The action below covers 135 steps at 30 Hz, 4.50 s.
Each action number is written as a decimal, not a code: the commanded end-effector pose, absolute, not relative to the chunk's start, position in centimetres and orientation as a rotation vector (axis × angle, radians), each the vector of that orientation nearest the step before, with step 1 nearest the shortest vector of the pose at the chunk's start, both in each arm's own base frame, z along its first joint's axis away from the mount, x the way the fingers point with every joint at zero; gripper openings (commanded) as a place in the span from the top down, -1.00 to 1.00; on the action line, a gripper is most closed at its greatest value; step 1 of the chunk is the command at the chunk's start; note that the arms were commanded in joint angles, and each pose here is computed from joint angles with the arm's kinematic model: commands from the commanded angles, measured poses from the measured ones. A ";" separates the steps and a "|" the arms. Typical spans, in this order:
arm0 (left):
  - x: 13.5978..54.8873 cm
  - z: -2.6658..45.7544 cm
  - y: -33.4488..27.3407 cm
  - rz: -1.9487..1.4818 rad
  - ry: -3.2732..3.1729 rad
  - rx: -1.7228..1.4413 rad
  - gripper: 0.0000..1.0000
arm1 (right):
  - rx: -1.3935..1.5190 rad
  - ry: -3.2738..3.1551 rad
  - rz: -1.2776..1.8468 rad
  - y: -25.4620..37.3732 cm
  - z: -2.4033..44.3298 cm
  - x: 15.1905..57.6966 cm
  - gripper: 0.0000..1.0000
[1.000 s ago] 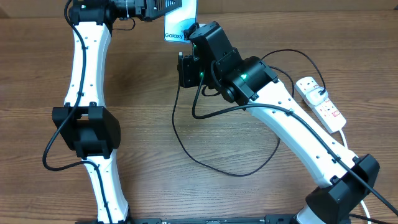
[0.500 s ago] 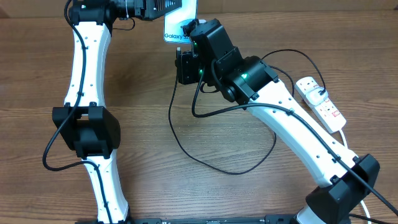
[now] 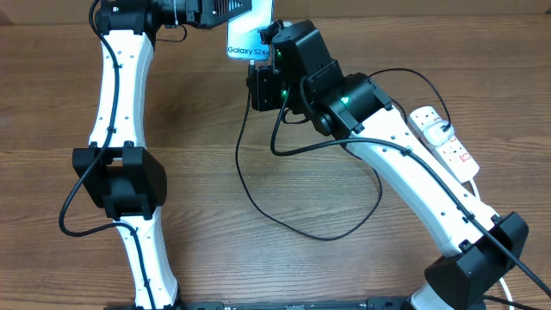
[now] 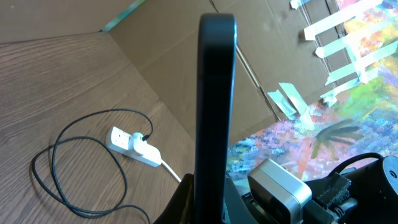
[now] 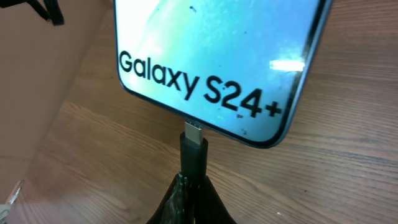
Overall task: Plug charger to phone and switch on socket
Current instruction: 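Align the plug tip with the phone's bottom port using the right gripper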
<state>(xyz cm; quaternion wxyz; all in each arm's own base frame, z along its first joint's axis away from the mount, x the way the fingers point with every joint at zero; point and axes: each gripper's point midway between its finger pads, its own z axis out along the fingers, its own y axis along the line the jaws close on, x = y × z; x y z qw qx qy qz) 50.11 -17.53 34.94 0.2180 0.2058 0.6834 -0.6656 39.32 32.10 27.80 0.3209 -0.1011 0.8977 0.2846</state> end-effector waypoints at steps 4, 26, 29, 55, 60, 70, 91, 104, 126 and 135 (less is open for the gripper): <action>49.2 35.8 -17.9 -1.891 1.869 0.612 0.91 | -0.270 2.343 0.780 32.3 28.5 39.2 0.93; 49.1 35.8 -18.2 -1.899 1.874 0.611 0.91 | -0.283 2.341 0.825 32.9 28.8 38.9 0.93; 49.1 35.8 -18.2 -1.900 1.876 0.609 0.92 | -0.283 2.347 0.823 32.8 28.7 38.8 0.93; 49.0 35.8 -18.2 -1.909 1.883 0.601 0.92 | -0.258 2.352 0.776 32.2 28.4 39.2 0.93; 49.0 35.8 -18.2 -1.911 1.886 0.597 0.92 | -0.243 2.356 0.745 31.8 28.2 39.4 0.93; 49.1 35.8 -18.2 -1.910 1.885 0.598 0.92 | -0.248 2.354 0.756 31.9 28.3 39.4 0.93; 49.1 35.9 -18.2 -1.901 1.876 0.610 0.92 | -0.259 2.339 0.784 32.3 28.6 39.4 0.93; 49.1 35.9 -18.3 -1.902 1.876 0.611 0.92 | -0.260 2.338 0.787 32.4 28.7 39.3 0.93; 49.0 35.9 -18.3 -1.902 1.876 0.612 0.91 | -0.255 2.348 0.783 32.3 28.4 39.3 0.93; 49.0 35.9 -18.3 -1.902 1.876 0.611 0.92 | -0.255 2.344 0.783 32.3 28.5 39.4 0.93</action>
